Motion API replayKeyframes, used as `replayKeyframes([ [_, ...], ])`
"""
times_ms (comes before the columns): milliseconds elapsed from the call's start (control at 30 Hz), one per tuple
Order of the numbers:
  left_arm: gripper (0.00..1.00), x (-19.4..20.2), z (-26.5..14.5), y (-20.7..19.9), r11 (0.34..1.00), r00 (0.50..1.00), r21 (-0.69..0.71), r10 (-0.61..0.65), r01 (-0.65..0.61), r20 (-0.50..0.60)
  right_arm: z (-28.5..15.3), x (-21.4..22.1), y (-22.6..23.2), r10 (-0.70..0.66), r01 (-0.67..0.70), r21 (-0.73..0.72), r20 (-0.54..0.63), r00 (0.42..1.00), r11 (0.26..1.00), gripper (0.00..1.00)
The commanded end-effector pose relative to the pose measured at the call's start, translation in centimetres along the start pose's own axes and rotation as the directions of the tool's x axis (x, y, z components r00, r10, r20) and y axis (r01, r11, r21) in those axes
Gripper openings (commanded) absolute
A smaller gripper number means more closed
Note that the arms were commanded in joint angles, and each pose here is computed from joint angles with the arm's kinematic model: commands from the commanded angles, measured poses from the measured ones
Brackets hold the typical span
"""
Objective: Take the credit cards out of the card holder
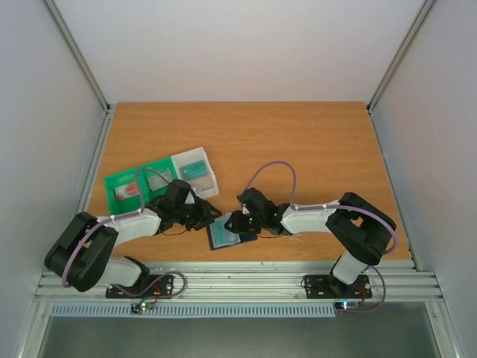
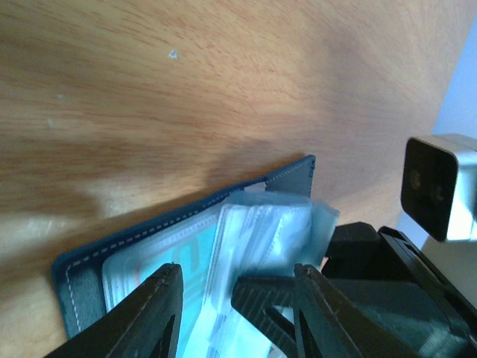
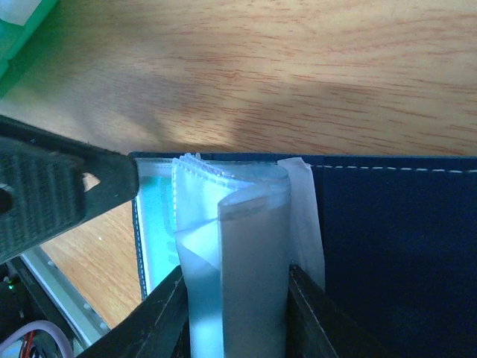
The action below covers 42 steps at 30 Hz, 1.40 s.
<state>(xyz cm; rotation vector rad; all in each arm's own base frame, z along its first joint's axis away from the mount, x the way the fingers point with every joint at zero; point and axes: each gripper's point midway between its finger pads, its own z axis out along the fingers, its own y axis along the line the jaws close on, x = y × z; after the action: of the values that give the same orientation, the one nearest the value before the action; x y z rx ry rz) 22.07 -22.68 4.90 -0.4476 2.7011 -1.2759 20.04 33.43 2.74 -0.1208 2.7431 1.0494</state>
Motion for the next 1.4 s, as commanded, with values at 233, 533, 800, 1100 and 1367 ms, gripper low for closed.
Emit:
replayKeyframes([
  [233, 0.43, -0.9, 1.9, -2.2, 0.997, 1.000, 0.075, 0.011, -0.011, -0.011, -0.8, 0.6, -1.1, -0.023, 0.023, 0.042, -0.014, 1.000, 0.999, 0.40],
  [533, 0.43, -0.5, 2.6, -1.2, 0.999, 1.000, 0.053, -0.013, 0.015, -0.028, -3.0, 0.4, -0.9, -0.053, 0.052, 0.072, 0.015, 0.998, 0.996, 0.58],
  [800, 0.43, -0.5, 2.6, -1.4, 0.998, 1.000, 0.056, -0.010, 0.012, -0.027, -5.6, 0.7, -0.9, -0.120, 0.117, 0.111, 0.019, 0.993, 0.987, 0.54],
  [1100, 0.43, -0.7, 2.2, -2.0, 0.998, 1.000, 0.066, -0.004, 0.005, -0.016, -4.7, 2.1, 0.0, -0.218, 0.230, 0.193, -0.078, 0.973, 0.954, 0.73],
  [1367, 0.43, -0.8, 1.6, -2.2, 0.998, 1.000, 0.067, 0.000, -0.001, 0.009, -3.2, 1.2, 0.0, -0.319, 0.327, 0.374, -0.085, 0.944, 0.868, 0.80],
])
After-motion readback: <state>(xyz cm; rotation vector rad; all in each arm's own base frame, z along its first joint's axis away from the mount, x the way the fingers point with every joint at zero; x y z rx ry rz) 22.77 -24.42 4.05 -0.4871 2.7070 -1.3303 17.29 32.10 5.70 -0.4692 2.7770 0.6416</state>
